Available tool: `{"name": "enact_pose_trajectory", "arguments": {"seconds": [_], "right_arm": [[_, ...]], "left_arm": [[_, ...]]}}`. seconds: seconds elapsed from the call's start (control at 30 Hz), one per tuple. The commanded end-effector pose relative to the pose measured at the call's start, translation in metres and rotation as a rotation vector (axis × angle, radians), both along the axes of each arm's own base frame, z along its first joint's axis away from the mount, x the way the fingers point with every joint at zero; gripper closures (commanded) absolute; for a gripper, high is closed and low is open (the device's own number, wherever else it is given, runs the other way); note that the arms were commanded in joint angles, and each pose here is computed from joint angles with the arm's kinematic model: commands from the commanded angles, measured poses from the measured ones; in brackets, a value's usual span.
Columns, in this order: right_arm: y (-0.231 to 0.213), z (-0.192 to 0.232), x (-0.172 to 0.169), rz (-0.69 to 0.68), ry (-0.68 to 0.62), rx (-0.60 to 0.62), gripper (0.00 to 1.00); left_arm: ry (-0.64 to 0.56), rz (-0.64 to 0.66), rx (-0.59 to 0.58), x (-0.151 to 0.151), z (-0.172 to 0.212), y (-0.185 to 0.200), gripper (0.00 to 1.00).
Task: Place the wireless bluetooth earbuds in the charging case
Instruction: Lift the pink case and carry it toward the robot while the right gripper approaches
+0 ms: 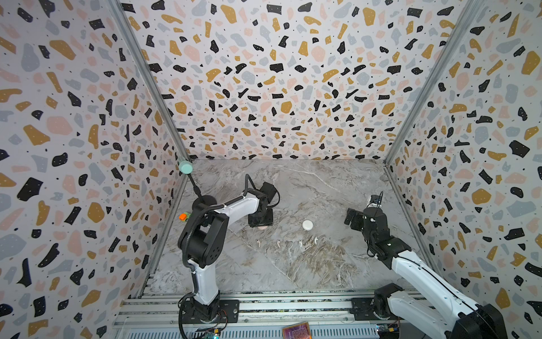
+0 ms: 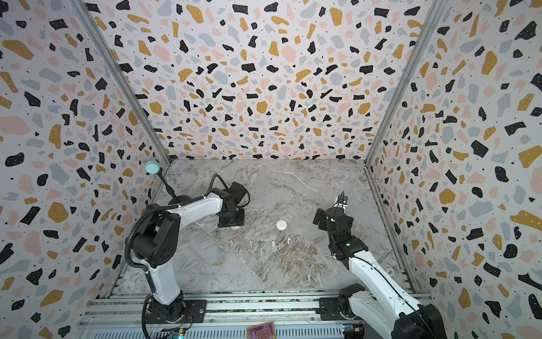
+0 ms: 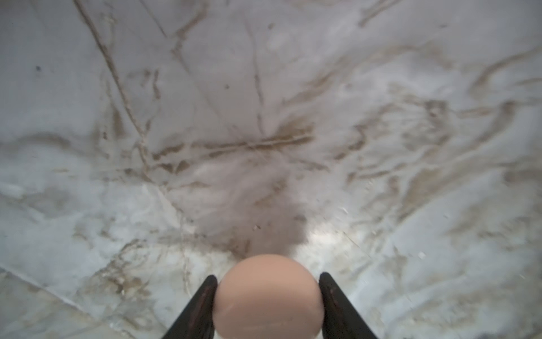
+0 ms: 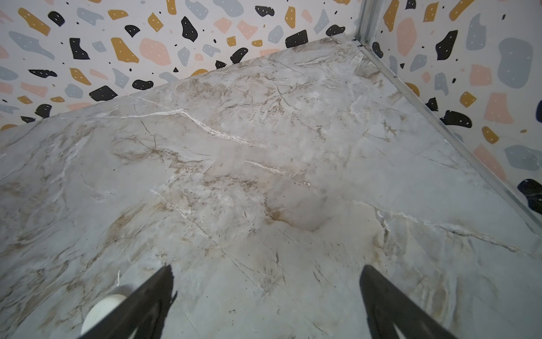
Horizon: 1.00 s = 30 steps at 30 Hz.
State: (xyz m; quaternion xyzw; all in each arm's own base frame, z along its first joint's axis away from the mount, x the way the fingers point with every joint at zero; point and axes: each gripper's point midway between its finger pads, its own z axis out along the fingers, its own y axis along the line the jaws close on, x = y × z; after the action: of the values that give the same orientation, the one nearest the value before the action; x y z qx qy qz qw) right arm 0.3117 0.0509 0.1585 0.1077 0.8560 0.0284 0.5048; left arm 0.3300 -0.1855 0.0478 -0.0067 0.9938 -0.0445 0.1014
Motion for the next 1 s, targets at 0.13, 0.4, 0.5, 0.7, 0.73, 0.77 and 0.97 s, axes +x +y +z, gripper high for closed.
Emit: {"name": "enact_pose_trajectory", "arguments": {"seconds": [0.13,0.4,0.5,0.7,0.73,0.77,0.97], "right_arm": [[0.018,0.003,0.003,0.095,-0.012,0.025,0.0],[0.044,0.012,0.001,0.238,-0.059,0.078,0.0],[0.044,0.013,0.0,0.242,-0.055,0.077,0.0],[0.058,0.024,-0.004,0.295,-0.047,0.109,0.01],[0.062,0.028,-0.006,0.316,-0.042,0.124,0.0],[0.067,0.031,-0.008,0.338,-0.038,0.139,0.01],[0.096,0.055,-0.025,0.484,0.0,0.252,0.0]], "left_arm": [[-0.371,-0.157,-0.152,-0.002,0.072,-0.024,1.0],[-0.728,-0.324,0.026,-0.015,0.13,-0.023,1.0],[-0.874,-0.399,0.081,-0.035,0.145,-0.03,1.0],[-0.998,-0.55,0.066,-0.068,0.161,-0.043,1.0],[-1.019,-0.594,0.046,-0.075,0.162,-0.047,1.0],[-1.037,-0.637,0.033,-0.083,0.163,-0.051,1.0],[-1.126,-0.824,0.066,-0.114,0.164,-0.06,1.0]]}}
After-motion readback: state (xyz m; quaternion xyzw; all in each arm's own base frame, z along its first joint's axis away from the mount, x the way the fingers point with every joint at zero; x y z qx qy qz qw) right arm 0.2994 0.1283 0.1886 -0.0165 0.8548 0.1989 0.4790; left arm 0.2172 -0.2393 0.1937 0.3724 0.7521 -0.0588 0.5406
